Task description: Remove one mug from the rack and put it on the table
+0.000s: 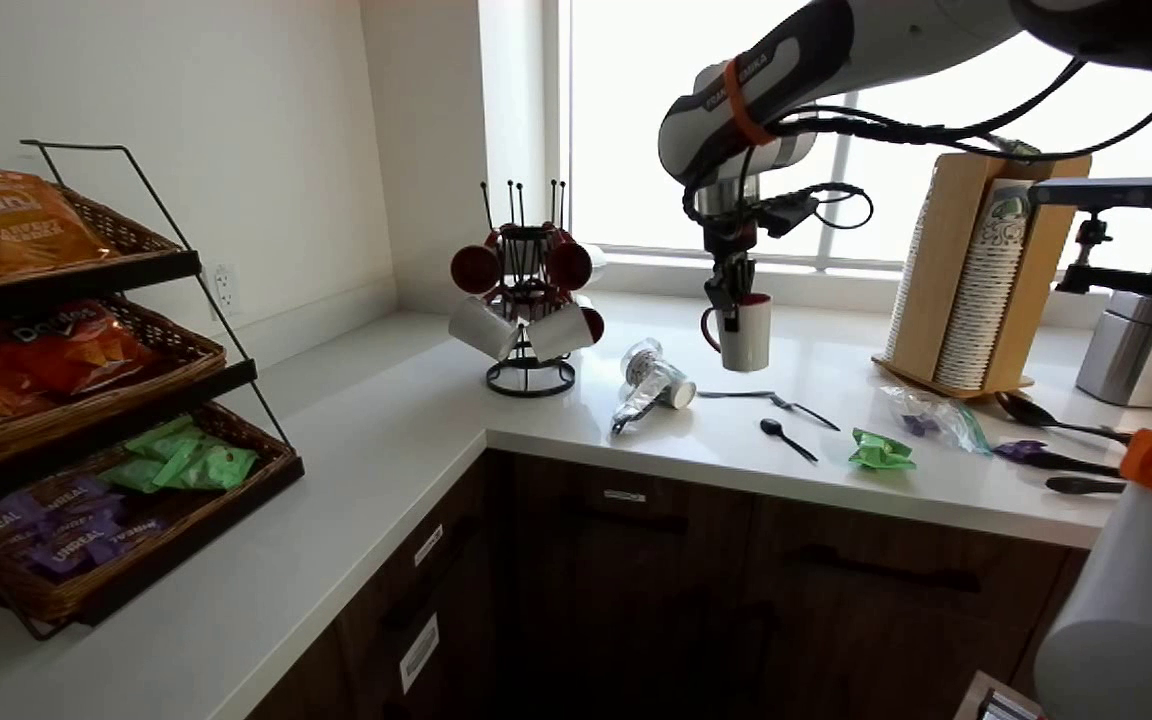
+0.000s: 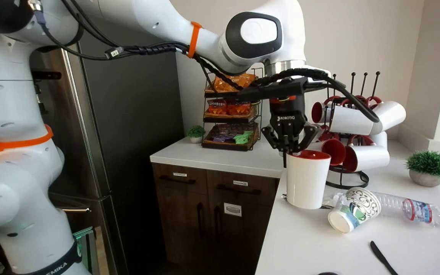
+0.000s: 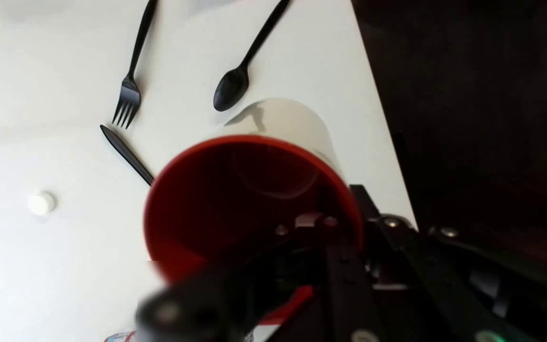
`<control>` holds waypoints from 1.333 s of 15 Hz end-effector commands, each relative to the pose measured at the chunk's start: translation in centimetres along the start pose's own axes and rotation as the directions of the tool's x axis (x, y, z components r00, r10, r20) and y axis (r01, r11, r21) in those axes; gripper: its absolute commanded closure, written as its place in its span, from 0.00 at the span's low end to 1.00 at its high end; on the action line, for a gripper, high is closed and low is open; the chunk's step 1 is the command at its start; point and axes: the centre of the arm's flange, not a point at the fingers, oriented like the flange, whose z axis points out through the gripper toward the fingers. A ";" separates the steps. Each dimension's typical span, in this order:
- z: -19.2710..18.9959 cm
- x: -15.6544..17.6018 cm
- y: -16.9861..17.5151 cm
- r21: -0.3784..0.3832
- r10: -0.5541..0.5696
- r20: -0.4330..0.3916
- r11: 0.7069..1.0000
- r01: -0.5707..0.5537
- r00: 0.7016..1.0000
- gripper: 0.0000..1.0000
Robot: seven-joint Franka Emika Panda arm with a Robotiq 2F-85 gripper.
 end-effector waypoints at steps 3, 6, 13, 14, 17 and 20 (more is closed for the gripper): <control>2.6 1.7 0.9 0.065 0.011 -0.027 0.998 -0.009 1.000 0.97; 5.8 2.9 1.6 0.138 0.042 -0.066 0.990 -0.033 0.997 0.97; 9.7 0.9 5.0 0.163 0.200 -0.127 0.970 -0.178 0.972 0.97; 10.0 0.6 5.4 0.166 0.217 -0.134 0.967 -0.194 0.967 0.97; 10.6 0.4 6.4 0.171 0.264 -0.170 0.957 -0.235 0.949 0.97; 11.6 0.8 6.8 0.162 0.288 -0.190 0.952 -0.259 0.939 0.97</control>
